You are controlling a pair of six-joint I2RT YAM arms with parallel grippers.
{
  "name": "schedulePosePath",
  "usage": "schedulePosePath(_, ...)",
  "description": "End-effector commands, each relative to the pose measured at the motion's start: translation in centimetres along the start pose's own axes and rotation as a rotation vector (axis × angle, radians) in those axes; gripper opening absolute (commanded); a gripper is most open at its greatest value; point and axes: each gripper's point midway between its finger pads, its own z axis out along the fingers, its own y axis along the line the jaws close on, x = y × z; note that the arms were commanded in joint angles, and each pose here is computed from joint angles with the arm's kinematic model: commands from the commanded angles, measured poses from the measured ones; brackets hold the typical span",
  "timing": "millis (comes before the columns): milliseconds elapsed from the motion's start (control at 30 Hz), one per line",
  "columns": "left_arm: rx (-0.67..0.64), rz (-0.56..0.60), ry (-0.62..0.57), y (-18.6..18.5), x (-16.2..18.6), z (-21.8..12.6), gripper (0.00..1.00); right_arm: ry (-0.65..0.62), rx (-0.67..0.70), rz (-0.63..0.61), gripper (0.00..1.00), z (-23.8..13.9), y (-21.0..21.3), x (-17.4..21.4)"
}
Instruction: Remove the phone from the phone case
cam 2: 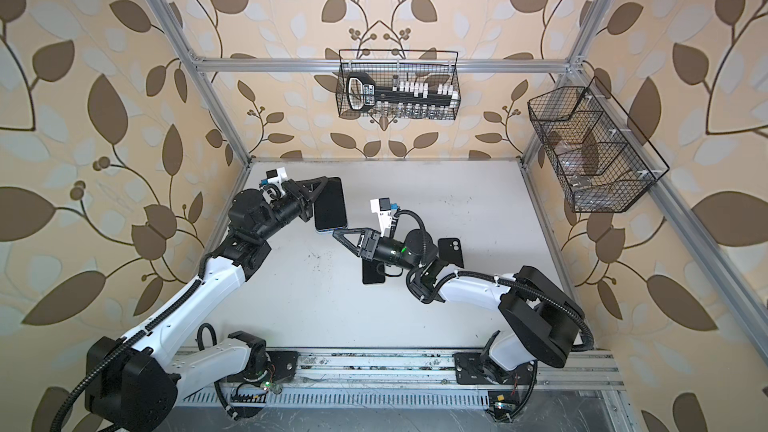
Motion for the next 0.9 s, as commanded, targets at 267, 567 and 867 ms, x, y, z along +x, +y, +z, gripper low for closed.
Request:
schedulePosePath(267,0.175,0.035,0.028,-5.7,1.2,-1.8,0.0,-0.081,-0.012,0.063,0.57,0.3,-0.6,-2.0)
schedulePosePath(567,0.158,0.015,0.025,-3.9,1.4,-2.0,0.0,-0.109,-0.061,0.09,0.53,1.2,0.4,-3.2)
schedulePosePath(867,0.116,0.06,0.018,-2.5,1.3,-1.7,0.0,-0.107,-0.114,0.131,0.49,2.4,1.0,-3.0)
